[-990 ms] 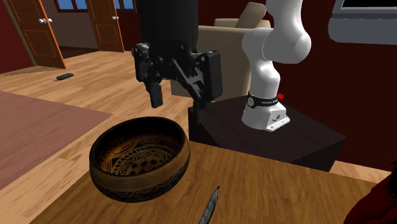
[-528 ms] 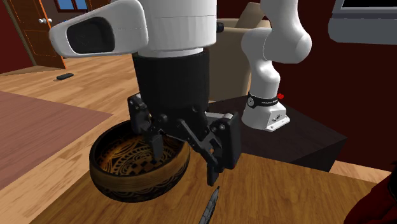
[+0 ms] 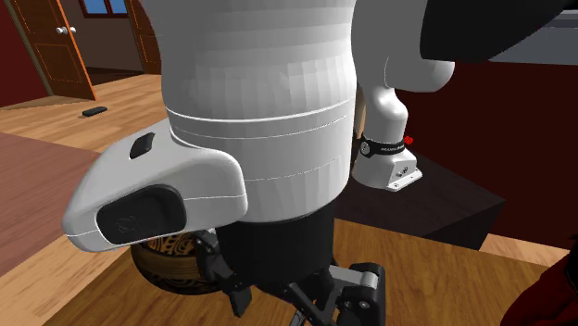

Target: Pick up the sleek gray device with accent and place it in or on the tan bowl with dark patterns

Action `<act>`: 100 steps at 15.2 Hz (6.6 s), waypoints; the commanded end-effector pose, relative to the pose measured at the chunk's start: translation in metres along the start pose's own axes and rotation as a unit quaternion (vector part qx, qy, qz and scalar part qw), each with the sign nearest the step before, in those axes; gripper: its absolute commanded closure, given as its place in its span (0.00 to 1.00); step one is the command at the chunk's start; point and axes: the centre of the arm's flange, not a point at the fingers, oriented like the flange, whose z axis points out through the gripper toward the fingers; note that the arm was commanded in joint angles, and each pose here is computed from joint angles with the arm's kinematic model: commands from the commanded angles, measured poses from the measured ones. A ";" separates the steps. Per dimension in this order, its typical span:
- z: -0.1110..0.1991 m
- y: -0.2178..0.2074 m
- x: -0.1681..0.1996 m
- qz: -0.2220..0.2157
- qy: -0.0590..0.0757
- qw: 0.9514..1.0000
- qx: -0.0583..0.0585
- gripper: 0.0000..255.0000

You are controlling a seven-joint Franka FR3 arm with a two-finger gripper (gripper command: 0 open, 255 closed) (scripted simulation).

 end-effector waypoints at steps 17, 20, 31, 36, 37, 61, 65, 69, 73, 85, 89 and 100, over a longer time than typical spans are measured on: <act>0.029 -0.001 0.000 -0.001 0.000 1.000 0.000 1.00; 0.029 -0.001 0.000 -0.001 0.000 1.000 0.000 1.00; -0.018 -0.003 -0.001 -0.001 0.000 1.000 0.000 1.00; -0.045 -0.004 -0.001 -0.001 0.000 1.000 0.000 1.00; -0.050 -0.004 -0.001 -0.001 0.000 1.000 0.000 1.00; -0.153 0.064 -0.032 -0.001 0.000 1.000 0.000 1.00; -0.161 0.112 -0.052 -0.001 0.000 1.000 0.000 1.00; -0.163 0.155 -0.069 -0.001 0.000 1.000 0.000 1.00; -0.142 0.156 -0.069 -0.001 0.000 1.000 0.000 1.00; -0.079 0.159 -0.068 -0.001 0.000 1.000 0.000 1.00; -0.077 0.159 -0.068 -0.001 0.000 1.000 0.000 1.00; -0.091 0.159 -0.068 -0.001 0.000 1.000 0.000 0.00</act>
